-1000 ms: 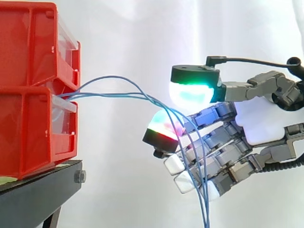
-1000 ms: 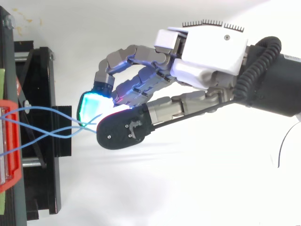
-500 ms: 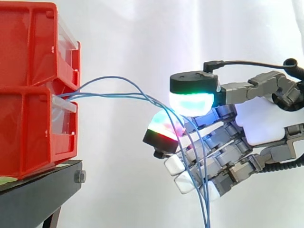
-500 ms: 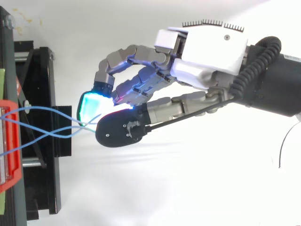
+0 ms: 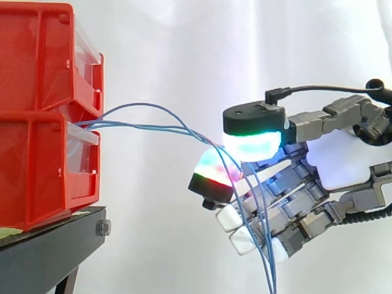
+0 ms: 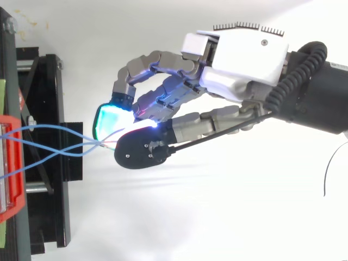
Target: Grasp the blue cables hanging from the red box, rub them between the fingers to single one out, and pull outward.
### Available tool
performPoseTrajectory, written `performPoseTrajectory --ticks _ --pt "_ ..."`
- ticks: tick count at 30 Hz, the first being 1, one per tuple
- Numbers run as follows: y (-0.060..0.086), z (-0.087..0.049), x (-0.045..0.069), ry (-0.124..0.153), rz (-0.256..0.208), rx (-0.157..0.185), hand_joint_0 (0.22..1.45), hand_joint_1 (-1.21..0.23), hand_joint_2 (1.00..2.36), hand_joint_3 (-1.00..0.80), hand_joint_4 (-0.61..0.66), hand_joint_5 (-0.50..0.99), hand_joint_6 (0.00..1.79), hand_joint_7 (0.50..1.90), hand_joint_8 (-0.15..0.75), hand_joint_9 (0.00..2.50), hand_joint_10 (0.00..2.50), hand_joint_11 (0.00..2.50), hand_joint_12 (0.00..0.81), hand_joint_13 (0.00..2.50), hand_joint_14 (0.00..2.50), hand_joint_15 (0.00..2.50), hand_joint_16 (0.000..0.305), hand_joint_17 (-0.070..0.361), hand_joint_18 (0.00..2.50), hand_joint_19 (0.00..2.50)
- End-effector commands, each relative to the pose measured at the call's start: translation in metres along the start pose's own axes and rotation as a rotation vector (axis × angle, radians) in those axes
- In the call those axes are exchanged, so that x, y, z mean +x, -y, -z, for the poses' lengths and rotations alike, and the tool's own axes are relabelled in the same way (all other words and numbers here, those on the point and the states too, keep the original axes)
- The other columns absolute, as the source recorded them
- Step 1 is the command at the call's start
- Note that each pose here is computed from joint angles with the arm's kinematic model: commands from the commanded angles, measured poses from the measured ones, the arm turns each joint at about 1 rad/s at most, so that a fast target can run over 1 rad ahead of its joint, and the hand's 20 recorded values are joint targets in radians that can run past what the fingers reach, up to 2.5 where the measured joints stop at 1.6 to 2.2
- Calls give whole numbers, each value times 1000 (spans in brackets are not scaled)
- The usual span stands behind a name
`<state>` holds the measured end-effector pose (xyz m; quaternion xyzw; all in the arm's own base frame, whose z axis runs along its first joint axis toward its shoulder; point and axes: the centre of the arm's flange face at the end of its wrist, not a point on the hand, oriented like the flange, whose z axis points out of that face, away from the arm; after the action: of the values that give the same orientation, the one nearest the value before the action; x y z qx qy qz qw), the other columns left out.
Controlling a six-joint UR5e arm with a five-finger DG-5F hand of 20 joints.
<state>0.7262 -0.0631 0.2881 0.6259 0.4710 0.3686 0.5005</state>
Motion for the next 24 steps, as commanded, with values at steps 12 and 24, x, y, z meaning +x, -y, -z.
performPoseTrajectory --ticks 12,24 --pt "0 1 2 2 2 8 654 -879 1008 -384 191 -184 821 925 233 727 9 422 328 752 15 366 46 103 647 495" --pt "0 1 2 2 2 8 599 -773 1009 -348 173 -175 821 972 240 750 9 435 329 756 14 378 46 102 644 524"
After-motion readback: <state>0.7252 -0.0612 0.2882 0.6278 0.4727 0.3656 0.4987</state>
